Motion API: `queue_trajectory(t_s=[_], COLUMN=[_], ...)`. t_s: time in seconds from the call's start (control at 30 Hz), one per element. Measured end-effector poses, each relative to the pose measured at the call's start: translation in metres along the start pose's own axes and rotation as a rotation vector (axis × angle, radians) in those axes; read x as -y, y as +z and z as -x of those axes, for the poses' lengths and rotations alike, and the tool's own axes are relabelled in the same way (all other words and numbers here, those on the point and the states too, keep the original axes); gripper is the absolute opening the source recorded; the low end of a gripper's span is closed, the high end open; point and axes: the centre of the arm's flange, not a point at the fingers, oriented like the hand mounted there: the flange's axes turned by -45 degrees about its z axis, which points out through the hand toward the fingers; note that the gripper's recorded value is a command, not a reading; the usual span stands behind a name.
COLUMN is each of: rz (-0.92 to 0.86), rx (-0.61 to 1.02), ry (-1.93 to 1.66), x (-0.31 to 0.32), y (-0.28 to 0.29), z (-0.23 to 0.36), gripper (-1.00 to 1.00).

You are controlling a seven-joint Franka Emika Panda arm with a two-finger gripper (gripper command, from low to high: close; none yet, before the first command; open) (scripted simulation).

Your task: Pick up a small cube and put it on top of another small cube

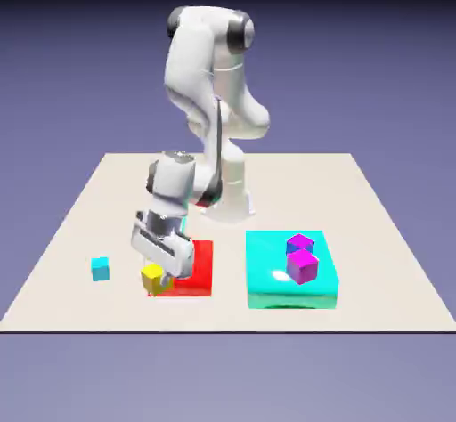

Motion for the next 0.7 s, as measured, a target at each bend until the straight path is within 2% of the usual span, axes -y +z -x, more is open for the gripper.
queue_trajectory(t_s=[0.17, 0.47, 0.53, 0.7], rz=[-0.044, -0.023, -0.022, -0.018], rx=[0.023, -0.054, -0.055, -0.067], ry=[-0.138, -0.300, -0.301, -0.298], x=[0.076, 0.086, 0.086, 0.088], y=[-0.069, -0.163, -0.164, -0.123], z=[0.107, 0.270, 0.271, 0.271], gripper=[-1.00, -1.00, -1.00, -1.00])
